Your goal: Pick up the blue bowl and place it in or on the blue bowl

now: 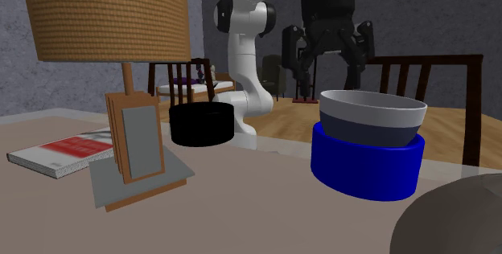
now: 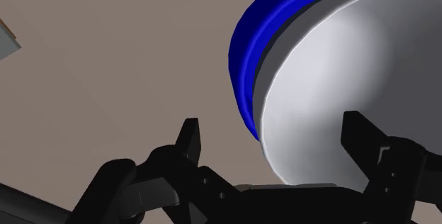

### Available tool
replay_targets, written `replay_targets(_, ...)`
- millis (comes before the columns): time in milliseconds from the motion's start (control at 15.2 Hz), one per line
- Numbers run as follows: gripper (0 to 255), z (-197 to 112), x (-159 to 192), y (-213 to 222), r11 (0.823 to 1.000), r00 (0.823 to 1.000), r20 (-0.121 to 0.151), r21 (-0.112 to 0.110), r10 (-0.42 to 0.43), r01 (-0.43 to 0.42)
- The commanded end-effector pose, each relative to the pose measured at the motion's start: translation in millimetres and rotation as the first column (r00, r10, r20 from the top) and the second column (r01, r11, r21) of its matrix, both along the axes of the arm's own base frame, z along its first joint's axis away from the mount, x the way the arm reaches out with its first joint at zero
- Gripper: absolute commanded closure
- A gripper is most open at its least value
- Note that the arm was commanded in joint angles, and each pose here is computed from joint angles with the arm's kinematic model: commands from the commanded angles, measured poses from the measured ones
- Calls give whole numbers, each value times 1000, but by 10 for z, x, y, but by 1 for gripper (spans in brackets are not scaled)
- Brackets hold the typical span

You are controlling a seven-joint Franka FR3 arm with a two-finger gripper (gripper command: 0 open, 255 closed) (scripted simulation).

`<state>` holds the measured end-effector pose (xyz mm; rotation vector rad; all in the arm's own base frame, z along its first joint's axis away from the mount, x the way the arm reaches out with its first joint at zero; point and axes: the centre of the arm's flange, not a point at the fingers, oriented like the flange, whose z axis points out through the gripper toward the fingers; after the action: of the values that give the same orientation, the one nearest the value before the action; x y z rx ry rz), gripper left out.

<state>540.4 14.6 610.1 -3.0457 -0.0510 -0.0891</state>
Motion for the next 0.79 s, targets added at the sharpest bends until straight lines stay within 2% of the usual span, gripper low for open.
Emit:
replay_targets(0,0,0,0,0,1000,1000,0,0,0,0)
replay_targets(264,0,497,-28,-48,1000,1000,0,0,0,0)
replay_targets(726,0,497,-28,-48,1000,1000,0,0,0,0)
